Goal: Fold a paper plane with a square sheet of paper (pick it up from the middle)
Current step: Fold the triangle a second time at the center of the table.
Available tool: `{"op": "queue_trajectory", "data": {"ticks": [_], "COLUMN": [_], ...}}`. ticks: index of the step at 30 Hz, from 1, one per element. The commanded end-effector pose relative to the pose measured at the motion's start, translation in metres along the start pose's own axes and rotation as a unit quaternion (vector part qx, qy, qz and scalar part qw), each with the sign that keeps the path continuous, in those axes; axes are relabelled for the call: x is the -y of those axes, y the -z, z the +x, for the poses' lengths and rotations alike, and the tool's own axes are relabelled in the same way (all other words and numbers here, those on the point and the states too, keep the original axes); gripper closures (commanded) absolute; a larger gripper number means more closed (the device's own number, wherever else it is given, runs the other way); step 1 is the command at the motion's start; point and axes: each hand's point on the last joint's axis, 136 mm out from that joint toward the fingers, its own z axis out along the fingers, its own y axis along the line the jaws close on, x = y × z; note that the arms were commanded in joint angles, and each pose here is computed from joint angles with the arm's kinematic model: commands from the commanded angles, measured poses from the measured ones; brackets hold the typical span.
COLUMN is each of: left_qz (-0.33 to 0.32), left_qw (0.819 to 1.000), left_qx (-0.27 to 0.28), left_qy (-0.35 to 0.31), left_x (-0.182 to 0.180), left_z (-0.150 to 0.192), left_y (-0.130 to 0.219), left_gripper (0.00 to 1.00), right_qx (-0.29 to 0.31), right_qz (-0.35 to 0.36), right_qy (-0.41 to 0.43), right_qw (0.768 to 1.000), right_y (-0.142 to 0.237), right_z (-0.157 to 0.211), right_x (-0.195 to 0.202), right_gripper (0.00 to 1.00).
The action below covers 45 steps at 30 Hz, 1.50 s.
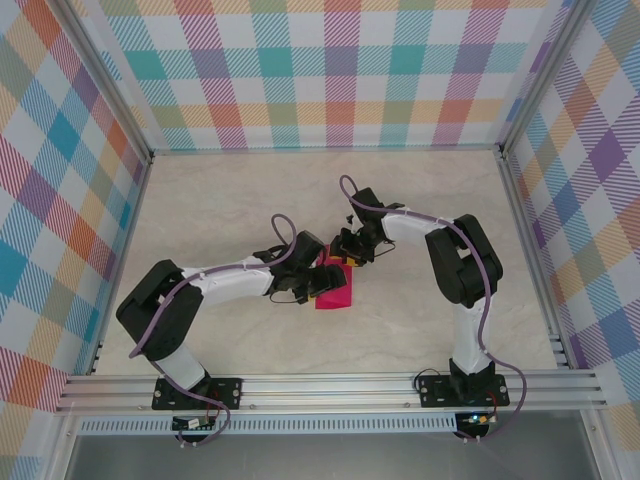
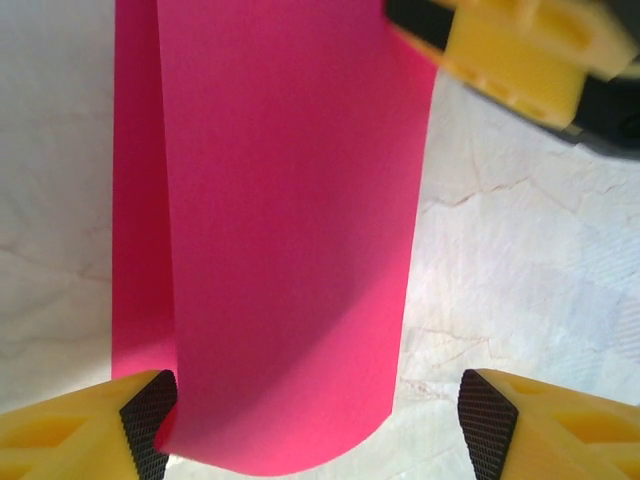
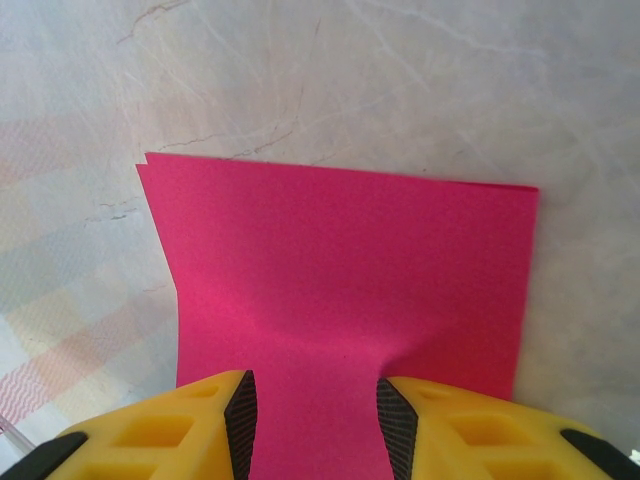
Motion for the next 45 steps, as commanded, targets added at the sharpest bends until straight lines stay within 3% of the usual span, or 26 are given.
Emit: {"op": "queue_trajectory", "data": {"ticks": [1, 5, 21, 32, 40, 45], "left_qz": [0.016, 0.063, 0.080, 0.146, 0.173, 0.160], "left_qw": [0.999, 0.997, 0.995, 0.987, 0.983, 0.985], "left_qx": [0.046, 0.021, -0.015, 0.006, 0.013, 0.009], "left_qy": [-0.024, -0.037, -0.054, -0.065, -0.066, -0.061], "left_x": [-0.001, 0.012, 0.000, 0.020, 0.038, 0.033], "left_z": [-0.021, -0.017, 0.009, 0.011, 0.003, -0.001], "left_y": [0.004, -0.005, 0.006, 0.033, 0.034, 0.017], "left_gripper": [0.24, 0.24, 0.26, 0.26, 0.28, 0.30], "right_qx": [-0.012, -0.014, -0.017, -0.018, -0.019, -0.023], "right_qz": [0.079, 0.080, 0.080, 0.079, 0.074, 0.065], "right_qy": [-0.030, -0.030, -0.034, -0.038, -0.039, -0.039], "right_qw": [0.996, 0.996, 0.996, 0.996, 0.996, 0.997], "right_y": [-0.030, -0.030, -0.031, -0.034, -0.032, -0.031], "right_z": [0.005, 0.006, 0.006, 0.005, 0.006, 0.007], "right_x": [0.054, 0.055, 0.056, 0.056, 0.053, 0.049], "right_gripper": [0.58, 0.58, 0.59, 0.59, 0.59, 0.59]}}
